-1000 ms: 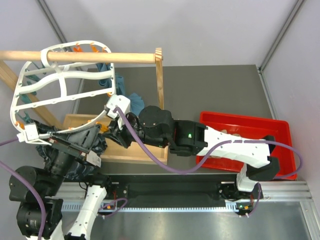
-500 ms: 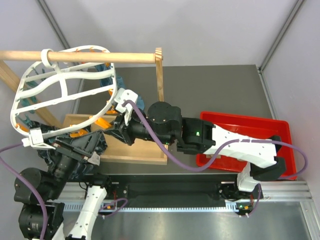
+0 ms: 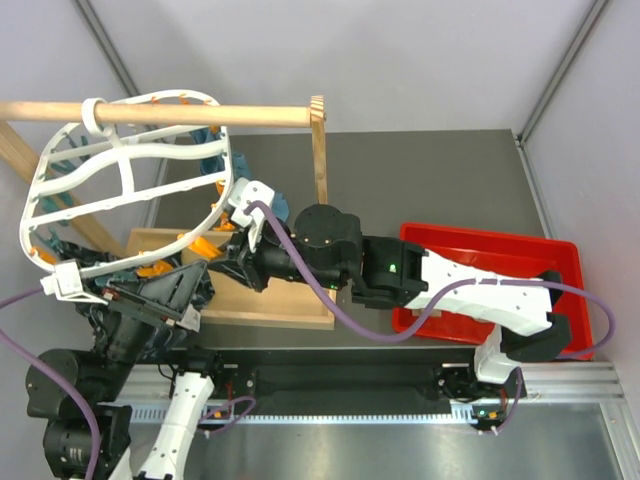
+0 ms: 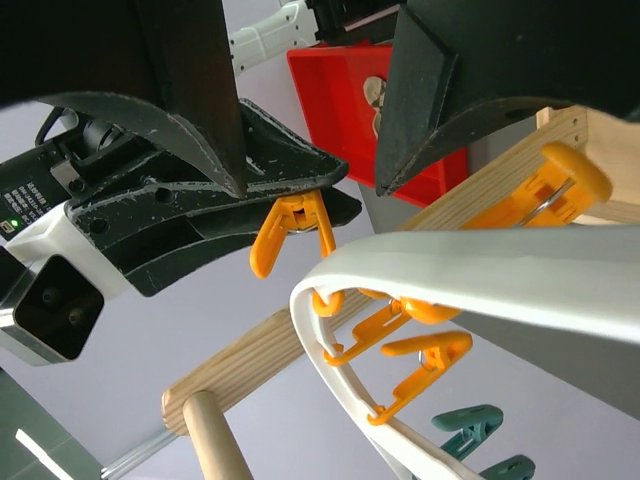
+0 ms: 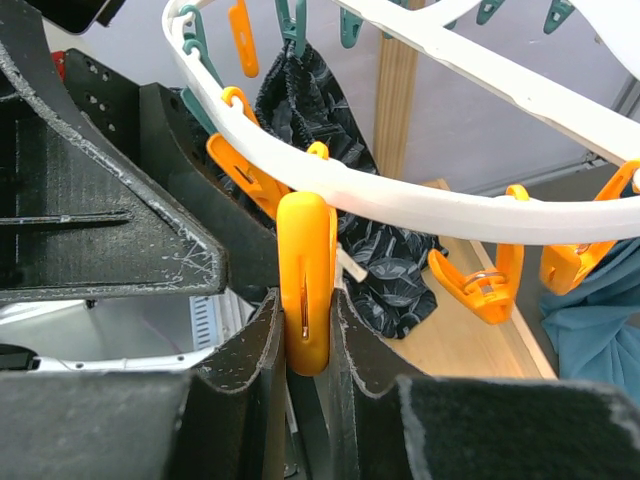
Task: Clip the socks to the hanger
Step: Open the clamp at the hanger.
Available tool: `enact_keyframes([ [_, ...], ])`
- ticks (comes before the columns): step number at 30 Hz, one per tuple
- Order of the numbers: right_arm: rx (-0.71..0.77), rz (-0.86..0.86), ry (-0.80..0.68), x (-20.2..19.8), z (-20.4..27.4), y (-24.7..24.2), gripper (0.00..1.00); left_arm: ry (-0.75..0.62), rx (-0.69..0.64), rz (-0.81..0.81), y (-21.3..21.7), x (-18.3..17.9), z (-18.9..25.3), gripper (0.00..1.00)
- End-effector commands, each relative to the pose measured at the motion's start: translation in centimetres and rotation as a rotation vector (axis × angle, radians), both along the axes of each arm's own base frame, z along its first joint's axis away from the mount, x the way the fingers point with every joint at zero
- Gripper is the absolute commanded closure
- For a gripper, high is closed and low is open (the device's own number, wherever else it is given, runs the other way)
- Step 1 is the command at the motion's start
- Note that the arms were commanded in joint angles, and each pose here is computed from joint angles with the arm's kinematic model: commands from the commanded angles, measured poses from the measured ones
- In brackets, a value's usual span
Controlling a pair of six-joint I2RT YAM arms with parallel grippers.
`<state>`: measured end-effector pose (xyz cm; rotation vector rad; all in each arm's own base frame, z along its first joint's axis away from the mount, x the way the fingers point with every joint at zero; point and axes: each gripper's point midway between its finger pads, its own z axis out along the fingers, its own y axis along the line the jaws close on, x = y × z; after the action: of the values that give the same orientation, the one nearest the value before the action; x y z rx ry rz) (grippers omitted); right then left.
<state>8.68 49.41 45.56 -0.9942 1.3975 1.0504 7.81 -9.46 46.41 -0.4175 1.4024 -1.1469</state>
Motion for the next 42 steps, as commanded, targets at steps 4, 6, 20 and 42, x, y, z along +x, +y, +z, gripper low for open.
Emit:
enact_keyframes([
  [4,0.089,0.041,0.019,-0.6,2.6,-0.4,1.00,-0.078,-0.008,0.020,0.2,0.9,2.0,0.38],
  [6,0.088,0.043,0.021,-0.6,2.5,-0.4,1.00,-0.104,-0.005,0.039,0.4,1.0,2.7,0.37],
  [20,0.081,0.056,0.027,-0.8,2.4,0.2,1.00,-0.112,-0.005,0.047,0.3,2.7,3.4,0.40],
  [42,0.019,0.001,0.003,0.4,0.0,1.9,1.00,-0.048,0.031,0.069,0.5,4.8,1.6,0.65],
])
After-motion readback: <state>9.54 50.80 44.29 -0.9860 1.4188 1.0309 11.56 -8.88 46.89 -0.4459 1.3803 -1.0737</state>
